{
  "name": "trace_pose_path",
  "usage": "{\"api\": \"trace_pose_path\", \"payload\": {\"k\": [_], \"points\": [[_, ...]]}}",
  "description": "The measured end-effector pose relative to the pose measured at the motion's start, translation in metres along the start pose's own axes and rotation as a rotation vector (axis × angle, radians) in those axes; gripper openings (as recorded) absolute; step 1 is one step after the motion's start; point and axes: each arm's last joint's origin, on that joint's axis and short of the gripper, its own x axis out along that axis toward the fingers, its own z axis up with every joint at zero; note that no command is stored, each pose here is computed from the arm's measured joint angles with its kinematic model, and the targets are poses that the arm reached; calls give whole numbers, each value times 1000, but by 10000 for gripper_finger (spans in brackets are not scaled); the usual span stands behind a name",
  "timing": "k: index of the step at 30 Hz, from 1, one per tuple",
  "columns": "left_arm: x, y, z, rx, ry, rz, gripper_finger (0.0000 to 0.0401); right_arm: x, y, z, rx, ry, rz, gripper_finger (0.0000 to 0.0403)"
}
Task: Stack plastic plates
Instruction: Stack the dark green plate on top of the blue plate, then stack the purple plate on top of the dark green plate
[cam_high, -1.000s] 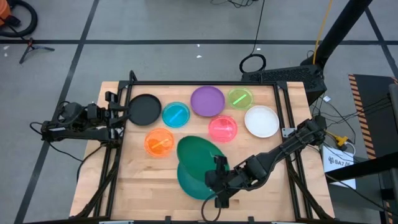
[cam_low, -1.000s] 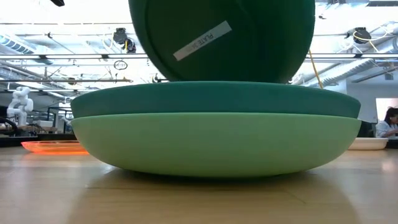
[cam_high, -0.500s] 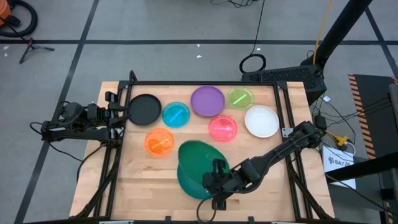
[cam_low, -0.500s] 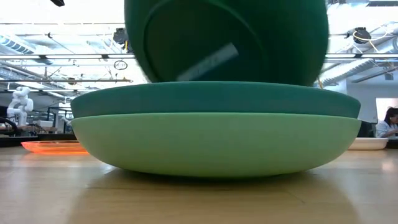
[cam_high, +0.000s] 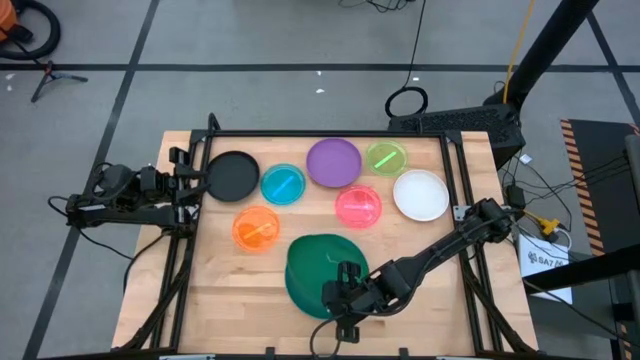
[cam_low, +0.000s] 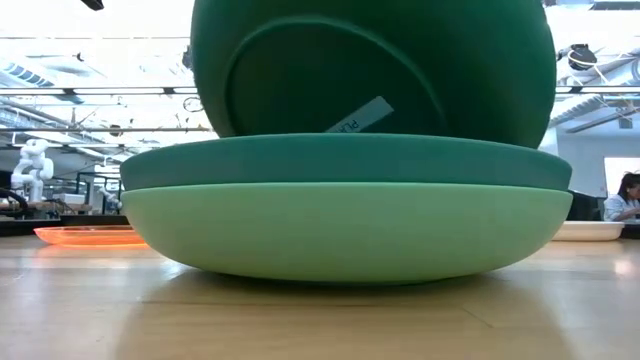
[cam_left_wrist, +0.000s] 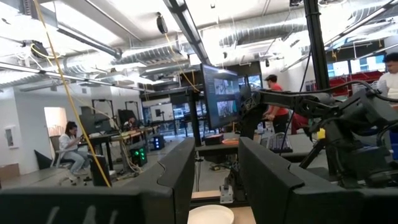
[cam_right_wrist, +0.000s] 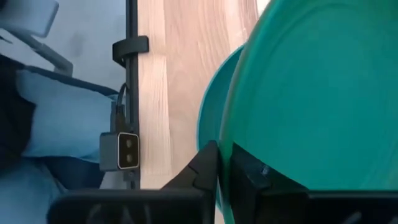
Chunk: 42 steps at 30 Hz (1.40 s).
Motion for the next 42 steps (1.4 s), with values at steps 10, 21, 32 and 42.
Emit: {"api": "trace_pose_path", "payload": {"k": [10, 21, 32, 42], "points": [[0, 0, 0, 0, 0, 0, 131, 0, 1, 1, 54, -10, 5, 74], [0, 0, 0, 0, 0, 0, 131, 0, 0, 1, 215, -14, 2, 104], [0, 0, 0, 0, 0, 0, 131, 3, -23, 11, 497, -59, -109, 81], [0, 0, 0, 0, 3, -1, 131, 6, -59, 31, 617, -51, -147, 61]]}}
